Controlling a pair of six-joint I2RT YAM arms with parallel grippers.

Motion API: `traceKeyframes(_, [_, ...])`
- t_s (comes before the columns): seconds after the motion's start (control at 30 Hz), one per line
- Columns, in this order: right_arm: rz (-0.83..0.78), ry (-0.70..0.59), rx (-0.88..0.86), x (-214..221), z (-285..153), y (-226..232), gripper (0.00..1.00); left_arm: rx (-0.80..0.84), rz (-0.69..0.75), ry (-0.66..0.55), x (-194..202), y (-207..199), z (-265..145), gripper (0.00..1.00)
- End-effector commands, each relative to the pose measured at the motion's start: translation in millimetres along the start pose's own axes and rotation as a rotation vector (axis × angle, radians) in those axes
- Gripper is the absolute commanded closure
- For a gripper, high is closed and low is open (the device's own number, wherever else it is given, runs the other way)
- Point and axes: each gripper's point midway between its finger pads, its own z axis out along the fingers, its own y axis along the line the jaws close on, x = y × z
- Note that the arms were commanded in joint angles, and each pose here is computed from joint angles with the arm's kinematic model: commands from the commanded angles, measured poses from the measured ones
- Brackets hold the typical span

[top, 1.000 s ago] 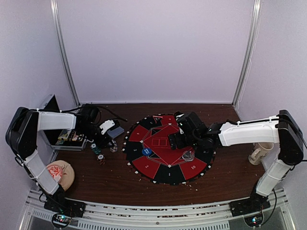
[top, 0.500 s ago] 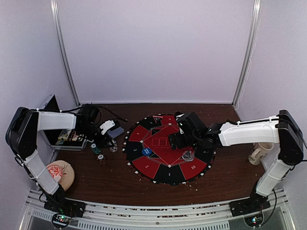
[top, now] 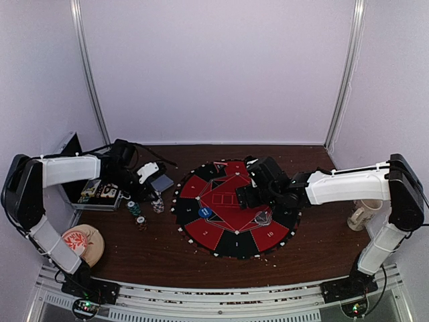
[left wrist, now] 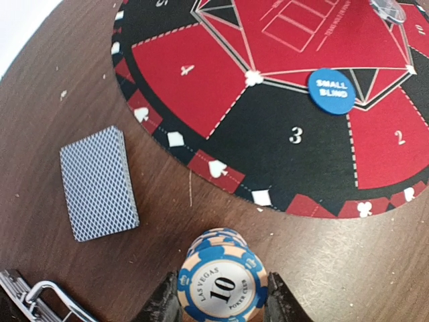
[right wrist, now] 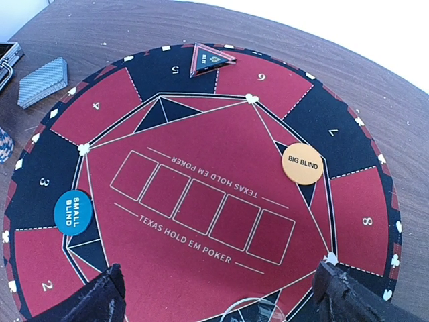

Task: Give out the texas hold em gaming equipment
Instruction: Pick up the pile of poker chips from the pile of poker chips, then place the poker chips pile at the small blind area.

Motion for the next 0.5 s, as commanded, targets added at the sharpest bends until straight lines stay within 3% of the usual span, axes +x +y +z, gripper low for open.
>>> traceKeyframes(0.0, [0.003, -0.015, 0.03, -1.9, -3.8, -4.7, 0.01, 0.008, 0.103, -0.078, -32.4, -14.3, -18.0, 0.84])
traceKeyframes(0.47, [-0.003, -0.022, 0.045, -2.0, -3.0, -7.0, 0.01, 0.144, 0.254, -0.114, -62.2, -77.9, 10.2, 0.85])
